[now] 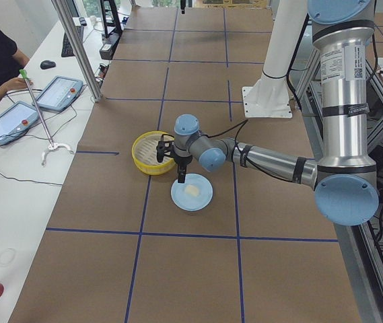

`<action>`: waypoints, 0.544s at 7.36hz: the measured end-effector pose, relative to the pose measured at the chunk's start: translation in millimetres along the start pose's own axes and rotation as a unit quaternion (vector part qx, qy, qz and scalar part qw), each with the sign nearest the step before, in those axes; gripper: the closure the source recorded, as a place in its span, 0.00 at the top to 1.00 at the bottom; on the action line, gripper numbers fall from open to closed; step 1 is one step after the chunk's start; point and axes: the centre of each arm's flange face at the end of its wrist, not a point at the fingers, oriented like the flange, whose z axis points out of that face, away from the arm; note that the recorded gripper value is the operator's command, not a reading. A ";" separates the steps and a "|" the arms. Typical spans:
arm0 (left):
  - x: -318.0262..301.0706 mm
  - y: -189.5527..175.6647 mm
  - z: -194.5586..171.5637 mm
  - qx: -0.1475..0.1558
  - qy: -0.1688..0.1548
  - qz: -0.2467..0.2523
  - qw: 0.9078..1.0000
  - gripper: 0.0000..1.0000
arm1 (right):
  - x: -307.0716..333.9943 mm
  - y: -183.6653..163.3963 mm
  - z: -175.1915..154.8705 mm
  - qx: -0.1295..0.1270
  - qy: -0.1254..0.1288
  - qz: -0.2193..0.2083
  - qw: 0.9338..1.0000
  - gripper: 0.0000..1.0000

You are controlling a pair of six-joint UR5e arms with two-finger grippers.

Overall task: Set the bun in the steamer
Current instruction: 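Move the left gripper down over the pale bun on the blue plate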

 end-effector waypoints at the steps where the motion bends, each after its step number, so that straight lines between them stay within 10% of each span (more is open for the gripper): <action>1: -6.3 11.7 15.0 0.005 0.009 -0.004 1.000 1.00 | 0.0 0.0 -0.1 0.000 0.000 0.000 1.000 1.00; 4: -30.8 37.4 21.5 0.004 0.009 -0.006 1.000 1.00 | 0.2 0.0 -0.2 0.000 0.000 0.000 1.000 1.00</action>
